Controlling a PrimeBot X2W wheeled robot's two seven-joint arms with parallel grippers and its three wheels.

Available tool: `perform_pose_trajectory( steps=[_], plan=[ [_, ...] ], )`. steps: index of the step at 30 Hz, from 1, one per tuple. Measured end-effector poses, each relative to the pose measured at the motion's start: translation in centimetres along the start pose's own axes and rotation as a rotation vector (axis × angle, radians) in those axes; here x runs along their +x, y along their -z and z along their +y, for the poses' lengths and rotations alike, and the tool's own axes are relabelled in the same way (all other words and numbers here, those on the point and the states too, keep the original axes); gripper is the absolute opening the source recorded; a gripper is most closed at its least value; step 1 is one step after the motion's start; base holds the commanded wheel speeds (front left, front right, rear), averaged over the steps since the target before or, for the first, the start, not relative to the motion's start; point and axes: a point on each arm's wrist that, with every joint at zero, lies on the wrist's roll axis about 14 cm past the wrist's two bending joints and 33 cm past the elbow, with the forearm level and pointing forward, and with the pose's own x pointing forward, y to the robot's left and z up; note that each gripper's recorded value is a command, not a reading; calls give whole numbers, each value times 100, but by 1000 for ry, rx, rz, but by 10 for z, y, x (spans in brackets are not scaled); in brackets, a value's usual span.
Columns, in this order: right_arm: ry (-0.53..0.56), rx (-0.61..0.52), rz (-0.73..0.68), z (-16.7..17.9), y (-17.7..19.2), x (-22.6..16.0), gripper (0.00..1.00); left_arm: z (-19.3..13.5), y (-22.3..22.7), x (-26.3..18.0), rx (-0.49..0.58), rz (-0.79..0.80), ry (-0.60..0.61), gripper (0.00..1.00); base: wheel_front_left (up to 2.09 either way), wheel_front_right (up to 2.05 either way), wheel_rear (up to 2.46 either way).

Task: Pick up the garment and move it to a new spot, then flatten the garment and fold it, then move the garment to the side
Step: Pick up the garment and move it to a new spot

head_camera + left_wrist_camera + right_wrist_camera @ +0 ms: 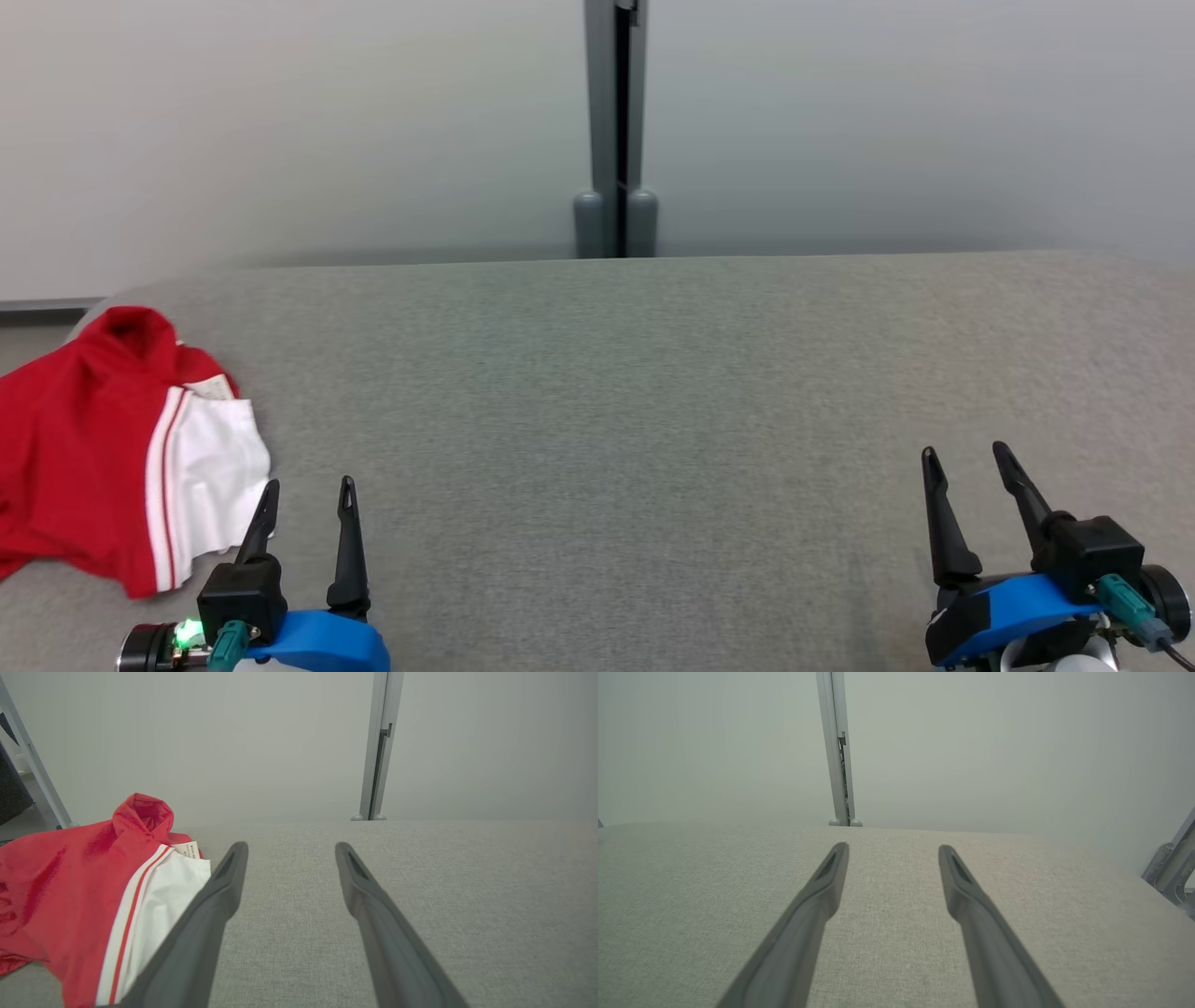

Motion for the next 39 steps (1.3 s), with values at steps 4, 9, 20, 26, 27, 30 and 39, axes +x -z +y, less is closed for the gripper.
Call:
perform_pose_trajectory(
  steps=[4, 9, 20, 26, 27, 30, 39],
  plan=[
    [-73, -20, -3, 24, 0, 8, 100, 18, 0, -12, 17, -3, -53, 100, 0, 0, 0],
    [-190, -18, 2, 64, 3, 20, 100, 50, 1, -35, 11, -6, -164, 100, 0, 0, 0],
    [-496, 3, 40, 174, 17, 32, 100, 126, 17, -112, -14, 34, -461, 100, 0, 0, 0],
    [-604, 12, 54, 212, 23, 32, 100, 146, 23, -142, -19, 53, -565, 100, 0, 0, 0],
    [-616, 14, 58, 216, 24, 32, 100, 148, 24, -145, -19, 57, -577, 100, 0, 0, 0],
    [-648, 22, 70, 227, 29, 31, 100, 153, 25, -149, -15, 67, -602, 100, 0, 0, 0],
    [-641, 29, 83, 222, 38, 35, 100, 150, 31, -122, -24, 100, -567, 100, 0, 0, 0]
  ],
)
